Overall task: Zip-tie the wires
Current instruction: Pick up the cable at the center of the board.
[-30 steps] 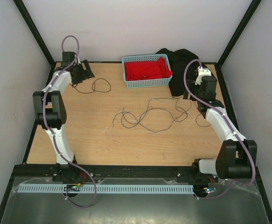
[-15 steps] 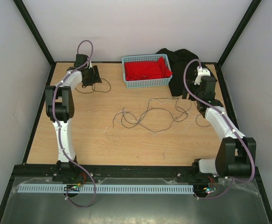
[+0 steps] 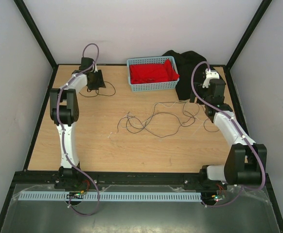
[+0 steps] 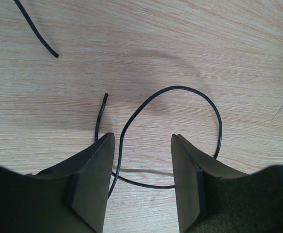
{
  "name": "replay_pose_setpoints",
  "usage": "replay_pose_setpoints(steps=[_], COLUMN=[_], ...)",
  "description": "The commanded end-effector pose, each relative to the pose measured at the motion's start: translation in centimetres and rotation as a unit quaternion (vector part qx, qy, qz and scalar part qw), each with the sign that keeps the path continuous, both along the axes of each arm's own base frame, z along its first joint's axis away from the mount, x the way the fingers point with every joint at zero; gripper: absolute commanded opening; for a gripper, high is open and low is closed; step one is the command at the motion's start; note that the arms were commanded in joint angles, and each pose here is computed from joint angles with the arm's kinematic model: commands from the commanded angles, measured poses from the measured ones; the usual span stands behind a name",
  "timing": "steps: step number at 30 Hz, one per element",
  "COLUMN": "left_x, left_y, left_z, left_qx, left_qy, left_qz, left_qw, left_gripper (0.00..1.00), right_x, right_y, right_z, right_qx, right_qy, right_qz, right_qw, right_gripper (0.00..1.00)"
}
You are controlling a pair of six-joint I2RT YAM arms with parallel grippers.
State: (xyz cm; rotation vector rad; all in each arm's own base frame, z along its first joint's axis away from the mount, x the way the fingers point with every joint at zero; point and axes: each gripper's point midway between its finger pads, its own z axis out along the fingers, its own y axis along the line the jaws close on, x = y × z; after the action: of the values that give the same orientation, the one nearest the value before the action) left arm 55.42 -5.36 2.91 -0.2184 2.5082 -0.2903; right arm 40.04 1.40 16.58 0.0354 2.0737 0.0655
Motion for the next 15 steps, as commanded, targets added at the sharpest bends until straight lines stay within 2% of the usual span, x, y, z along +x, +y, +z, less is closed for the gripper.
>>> replay_pose_setpoints(steps=[1,4,6,12,15], left_x=[0.1,-0.4,-0.6,-0.7,-0.3], left_y=[-0.4,-0.5,-0.7,-1.0,-1.0], left_z=[-0.5,-1.1,-1.5,-1.7,-0.1], left_qx=[-0.001,-0.004,-0.008,-0.016,-0.018], left_qy=[0.005,0.014,0.019,0.019,0.000], left_qz=[-0.002,-0.002,-0.005,-0.014,-0.013], left_qw=[1.000,1.000,1.000,1.000,1.000], left_gripper=[0.51,0.47,0.39,0.02,0.00], right_x=[0.3,0.3,0.3,0.2,0.2], right_y=[-0.2,-0.3,-0.2,-0.1,0.0], right_z=[1.8,1.7,1.7,1.8,2.1], right_qx=[-0.003,-0.004,-0.005,-0.003,-0.001], right_qy=[-0.031,-0.031,-0.032,-0.035,-0.040], right_qz=[-0.004,-0.004,-0.003,0.000,0.003], right_qw=[0.999,1.000,0.999,0.999,0.999], right_gripper=[0.88,0.88,0.88,0.87,0.87])
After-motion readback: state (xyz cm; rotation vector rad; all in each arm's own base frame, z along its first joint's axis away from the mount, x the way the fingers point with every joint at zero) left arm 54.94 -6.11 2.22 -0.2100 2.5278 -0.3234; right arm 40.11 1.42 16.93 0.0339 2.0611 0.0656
